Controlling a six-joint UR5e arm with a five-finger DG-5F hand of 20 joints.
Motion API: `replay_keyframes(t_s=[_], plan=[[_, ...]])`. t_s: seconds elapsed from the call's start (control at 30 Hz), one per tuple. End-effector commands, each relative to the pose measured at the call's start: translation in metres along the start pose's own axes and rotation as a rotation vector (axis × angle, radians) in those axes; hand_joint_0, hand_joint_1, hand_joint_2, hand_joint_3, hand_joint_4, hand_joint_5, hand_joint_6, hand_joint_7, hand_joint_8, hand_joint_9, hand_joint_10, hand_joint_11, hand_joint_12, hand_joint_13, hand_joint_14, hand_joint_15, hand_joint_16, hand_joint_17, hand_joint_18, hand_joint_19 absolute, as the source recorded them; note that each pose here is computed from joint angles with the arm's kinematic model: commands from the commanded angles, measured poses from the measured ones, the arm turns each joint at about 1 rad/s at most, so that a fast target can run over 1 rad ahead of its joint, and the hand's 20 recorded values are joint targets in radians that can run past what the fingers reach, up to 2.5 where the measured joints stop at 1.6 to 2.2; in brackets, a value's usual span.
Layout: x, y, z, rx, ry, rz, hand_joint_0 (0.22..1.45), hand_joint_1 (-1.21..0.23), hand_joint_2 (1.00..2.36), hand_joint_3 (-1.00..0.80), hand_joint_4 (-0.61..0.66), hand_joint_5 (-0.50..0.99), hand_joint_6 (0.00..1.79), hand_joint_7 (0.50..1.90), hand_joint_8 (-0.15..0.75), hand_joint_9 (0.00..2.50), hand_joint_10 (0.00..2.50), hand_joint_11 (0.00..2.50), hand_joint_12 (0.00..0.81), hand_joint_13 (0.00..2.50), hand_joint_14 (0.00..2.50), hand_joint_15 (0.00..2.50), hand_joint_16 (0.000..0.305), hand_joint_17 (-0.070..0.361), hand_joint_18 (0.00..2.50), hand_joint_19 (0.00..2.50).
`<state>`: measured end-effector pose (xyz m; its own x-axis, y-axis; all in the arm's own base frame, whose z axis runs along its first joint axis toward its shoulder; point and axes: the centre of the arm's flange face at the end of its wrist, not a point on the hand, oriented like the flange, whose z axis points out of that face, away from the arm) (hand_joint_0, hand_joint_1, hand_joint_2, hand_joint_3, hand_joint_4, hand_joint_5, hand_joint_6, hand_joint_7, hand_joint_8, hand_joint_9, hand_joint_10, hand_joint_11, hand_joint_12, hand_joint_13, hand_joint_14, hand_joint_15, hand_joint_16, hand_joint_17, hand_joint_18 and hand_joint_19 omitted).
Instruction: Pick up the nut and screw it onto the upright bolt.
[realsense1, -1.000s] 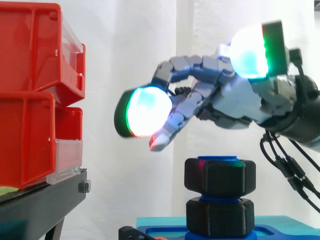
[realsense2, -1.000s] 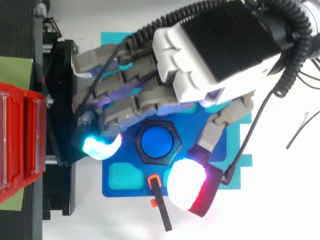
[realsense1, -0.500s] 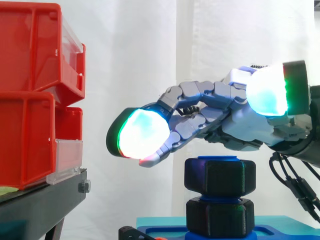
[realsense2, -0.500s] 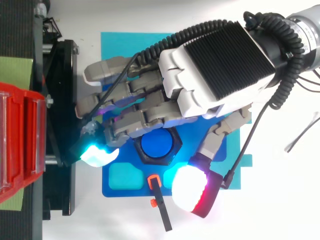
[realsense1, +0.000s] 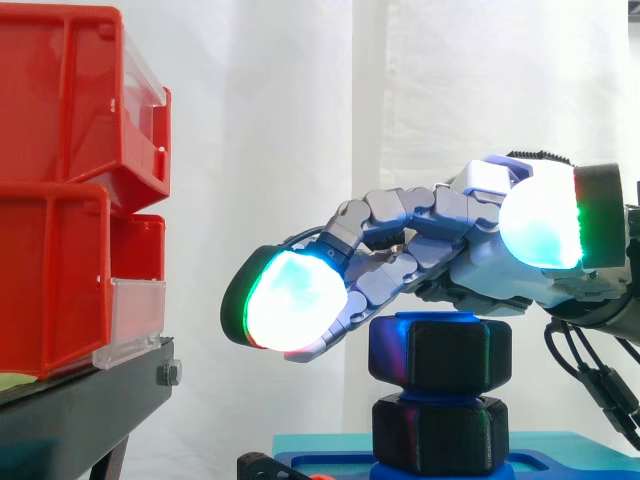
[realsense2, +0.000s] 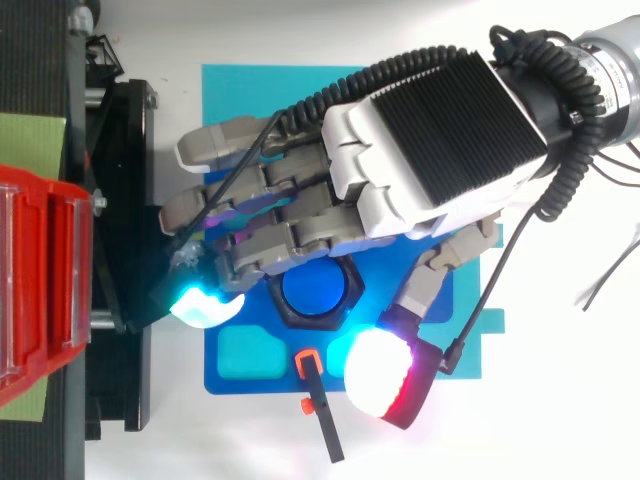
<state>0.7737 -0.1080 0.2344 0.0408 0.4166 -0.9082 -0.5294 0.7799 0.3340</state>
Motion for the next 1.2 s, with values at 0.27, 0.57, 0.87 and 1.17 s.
replay_keyframes(t_s=[0.27, 0.57, 0.87, 1.17], plan=[[-0.0011, -0.0005, -0.0017, -0.017, 0.005, -0.023, 0.46, -0.20, 1.00, -0.50, 0.27, -0.05, 0.50, 1.02, 0.257, 0.61, 0.00, 0.00, 0.327, 0.18, 0.00, 0.00, 0.037, 0.082, 0.00, 0.00], [-0.0021, -0.0016, -0.0028, -0.021, 0.004, -0.042, 0.47, -0.20, 1.00, -0.50, 0.27, -0.04, 0.50, 1.07, 0.266, 0.68, 0.00, 0.00, 0.323, 0.23, 0.00, 0.00, 0.035, 0.078, 0.00, 0.00], [-0.0017, -0.0023, -0.0042, -0.018, 0.010, -0.049, 0.47, -0.21, 1.00, -0.50, 0.26, -0.03, 0.51, 1.22, 0.281, 0.77, 0.00, 0.00, 0.313, 0.31, 0.00, 0.00, 0.032, 0.073, 0.00, 0.00], [-0.0034, -0.0048, -0.0069, -0.021, 0.011, -0.051, 0.47, -0.22, 1.00, -0.50, 0.23, -0.02, 0.51, 1.36, 0.286, 0.80, 0.00, 0.00, 0.306, 0.37, 0.00, 0.00, 0.030, 0.068, 0.00, 0.00]])
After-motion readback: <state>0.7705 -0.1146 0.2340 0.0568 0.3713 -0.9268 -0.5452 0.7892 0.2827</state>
